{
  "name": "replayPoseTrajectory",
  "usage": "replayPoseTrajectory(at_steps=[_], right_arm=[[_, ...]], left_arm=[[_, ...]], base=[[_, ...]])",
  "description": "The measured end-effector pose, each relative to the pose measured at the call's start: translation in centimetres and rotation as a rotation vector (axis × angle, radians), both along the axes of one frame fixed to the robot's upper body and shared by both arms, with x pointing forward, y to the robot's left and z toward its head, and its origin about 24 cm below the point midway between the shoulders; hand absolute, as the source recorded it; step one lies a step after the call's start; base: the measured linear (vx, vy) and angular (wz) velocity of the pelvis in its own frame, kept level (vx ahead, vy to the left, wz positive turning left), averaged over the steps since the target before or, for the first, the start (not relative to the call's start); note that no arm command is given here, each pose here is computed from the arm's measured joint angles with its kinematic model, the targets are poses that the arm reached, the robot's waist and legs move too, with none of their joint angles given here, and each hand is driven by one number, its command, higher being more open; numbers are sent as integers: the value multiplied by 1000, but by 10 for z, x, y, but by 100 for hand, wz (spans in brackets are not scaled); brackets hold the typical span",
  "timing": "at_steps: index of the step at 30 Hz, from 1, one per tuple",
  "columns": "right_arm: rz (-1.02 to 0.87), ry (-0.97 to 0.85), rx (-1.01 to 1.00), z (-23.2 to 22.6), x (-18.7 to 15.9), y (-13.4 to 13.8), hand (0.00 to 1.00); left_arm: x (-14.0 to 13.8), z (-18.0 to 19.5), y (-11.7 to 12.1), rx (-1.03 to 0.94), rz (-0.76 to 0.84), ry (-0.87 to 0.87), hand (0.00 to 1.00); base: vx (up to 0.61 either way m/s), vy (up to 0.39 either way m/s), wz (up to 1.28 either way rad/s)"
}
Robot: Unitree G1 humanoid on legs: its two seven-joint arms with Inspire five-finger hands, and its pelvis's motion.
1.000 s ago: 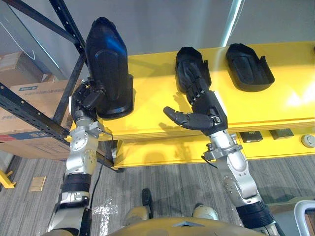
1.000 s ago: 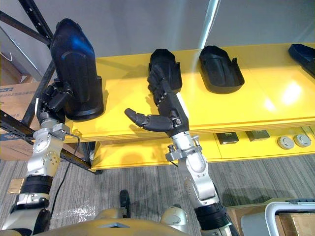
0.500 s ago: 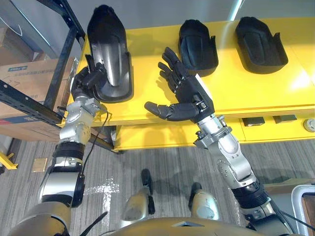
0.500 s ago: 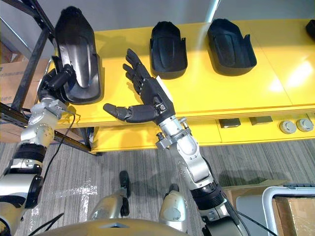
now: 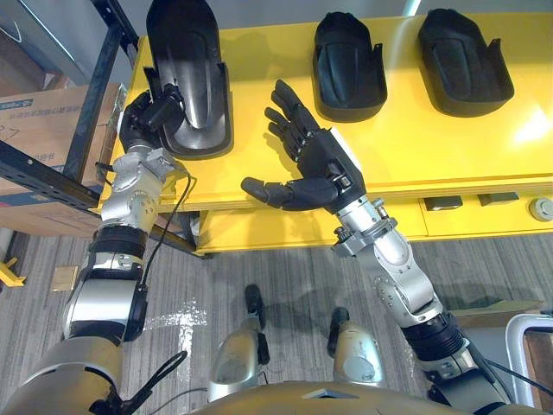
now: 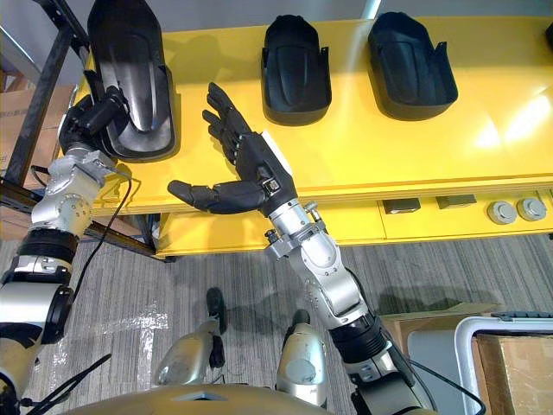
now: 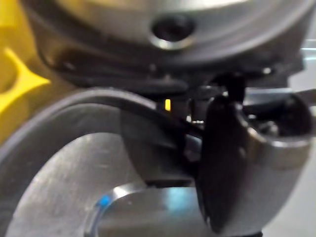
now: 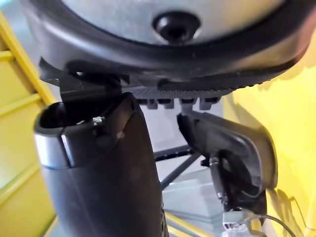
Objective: Walk over and take three plastic housings, then place them on the shelf
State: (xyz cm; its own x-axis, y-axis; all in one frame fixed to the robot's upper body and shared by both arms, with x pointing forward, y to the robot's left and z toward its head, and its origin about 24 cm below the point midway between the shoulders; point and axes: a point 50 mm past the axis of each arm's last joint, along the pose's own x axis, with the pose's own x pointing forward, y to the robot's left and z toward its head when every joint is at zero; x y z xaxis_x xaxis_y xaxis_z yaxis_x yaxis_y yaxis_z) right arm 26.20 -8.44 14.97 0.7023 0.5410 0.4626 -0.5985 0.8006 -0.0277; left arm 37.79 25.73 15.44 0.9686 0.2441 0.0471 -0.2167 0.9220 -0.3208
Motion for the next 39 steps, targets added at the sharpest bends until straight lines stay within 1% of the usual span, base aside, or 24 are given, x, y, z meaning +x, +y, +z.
replayPoseTrajectory(at_steps=[17,25,26,39], right_arm=[[-29,3,52,5,2,4,100],[-41,-8,61,9,4,5,100],[-41,-7,61,9,4,5,100],[-66,1,65,10,11,6,100]], left_arm=[[3,16,-6,21,-4,-30,0],[7,26,-15,38,-53,-52,0],[7,27,-15,39,-56,-54,100],[8,34,-20,77,-31,-57,100]], base=[[0,0,0],[11,-16,3],[0,0,0],[0,0,0]])
